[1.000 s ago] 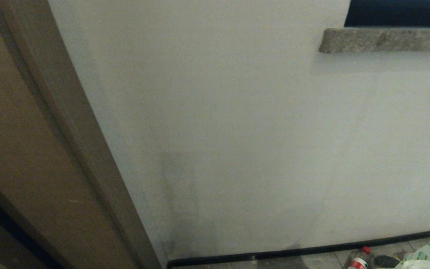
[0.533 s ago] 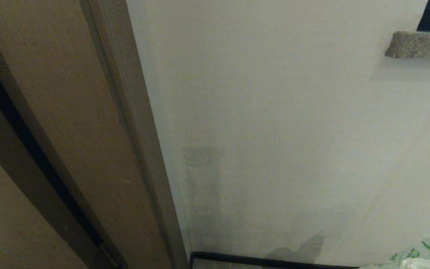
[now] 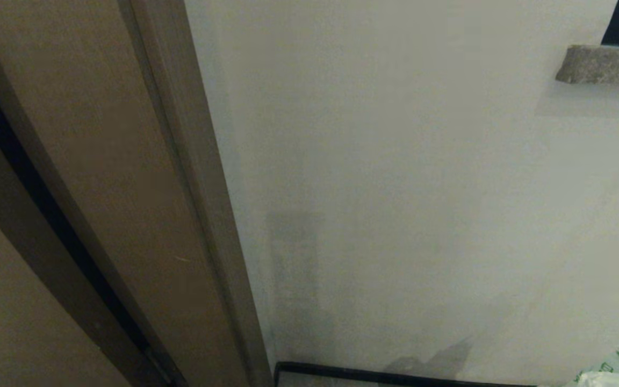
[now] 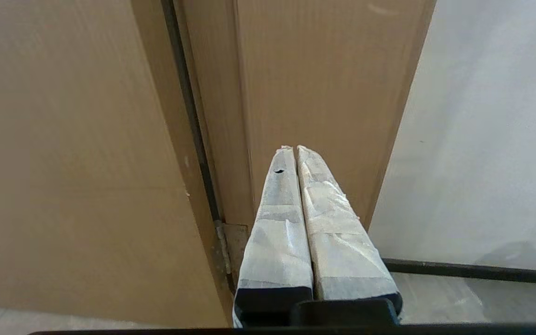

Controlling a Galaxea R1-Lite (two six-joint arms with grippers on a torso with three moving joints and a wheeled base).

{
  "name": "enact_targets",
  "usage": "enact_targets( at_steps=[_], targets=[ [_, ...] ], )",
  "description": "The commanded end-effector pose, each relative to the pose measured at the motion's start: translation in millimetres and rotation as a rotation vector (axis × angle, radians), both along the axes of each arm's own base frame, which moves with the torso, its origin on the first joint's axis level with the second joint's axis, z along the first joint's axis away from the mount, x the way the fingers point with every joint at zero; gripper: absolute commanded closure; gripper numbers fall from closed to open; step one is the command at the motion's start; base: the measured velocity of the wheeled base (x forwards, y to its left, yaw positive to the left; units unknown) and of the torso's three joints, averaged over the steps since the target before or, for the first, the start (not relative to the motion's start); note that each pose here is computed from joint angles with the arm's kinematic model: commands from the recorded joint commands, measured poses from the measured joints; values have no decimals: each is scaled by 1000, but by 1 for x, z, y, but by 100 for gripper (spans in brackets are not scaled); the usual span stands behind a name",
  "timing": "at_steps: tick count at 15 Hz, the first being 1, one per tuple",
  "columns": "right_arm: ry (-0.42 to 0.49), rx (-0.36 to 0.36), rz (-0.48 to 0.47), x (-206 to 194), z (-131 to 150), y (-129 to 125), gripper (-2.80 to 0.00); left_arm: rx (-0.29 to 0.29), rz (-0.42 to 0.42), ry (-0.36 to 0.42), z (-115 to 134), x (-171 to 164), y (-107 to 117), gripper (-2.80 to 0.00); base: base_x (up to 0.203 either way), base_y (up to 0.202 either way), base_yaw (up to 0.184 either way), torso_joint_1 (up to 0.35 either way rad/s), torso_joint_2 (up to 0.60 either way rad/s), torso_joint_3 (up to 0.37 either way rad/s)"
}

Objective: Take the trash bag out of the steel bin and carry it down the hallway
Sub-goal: Put the trash bag at the door

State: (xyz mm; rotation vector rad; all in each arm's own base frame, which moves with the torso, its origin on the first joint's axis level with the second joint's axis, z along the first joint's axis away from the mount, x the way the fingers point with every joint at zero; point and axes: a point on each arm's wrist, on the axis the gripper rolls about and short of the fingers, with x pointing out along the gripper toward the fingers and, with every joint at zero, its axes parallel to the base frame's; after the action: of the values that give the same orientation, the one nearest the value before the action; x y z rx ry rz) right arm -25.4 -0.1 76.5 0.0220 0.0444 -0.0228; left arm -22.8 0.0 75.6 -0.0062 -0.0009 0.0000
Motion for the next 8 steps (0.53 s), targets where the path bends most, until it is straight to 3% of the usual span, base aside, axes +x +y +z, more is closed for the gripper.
enact_targets(
  at_steps=[1,8],
  targets=[
    [1,1,-2,0,0,0,0,-3,2,-1,0,0,0,0,0,0,0,2,2,-80],
    [1,1,-1,0,0,0,0,-3,2,-1,0,0,0,0,0,0,0,2,4,-179]
  ],
)
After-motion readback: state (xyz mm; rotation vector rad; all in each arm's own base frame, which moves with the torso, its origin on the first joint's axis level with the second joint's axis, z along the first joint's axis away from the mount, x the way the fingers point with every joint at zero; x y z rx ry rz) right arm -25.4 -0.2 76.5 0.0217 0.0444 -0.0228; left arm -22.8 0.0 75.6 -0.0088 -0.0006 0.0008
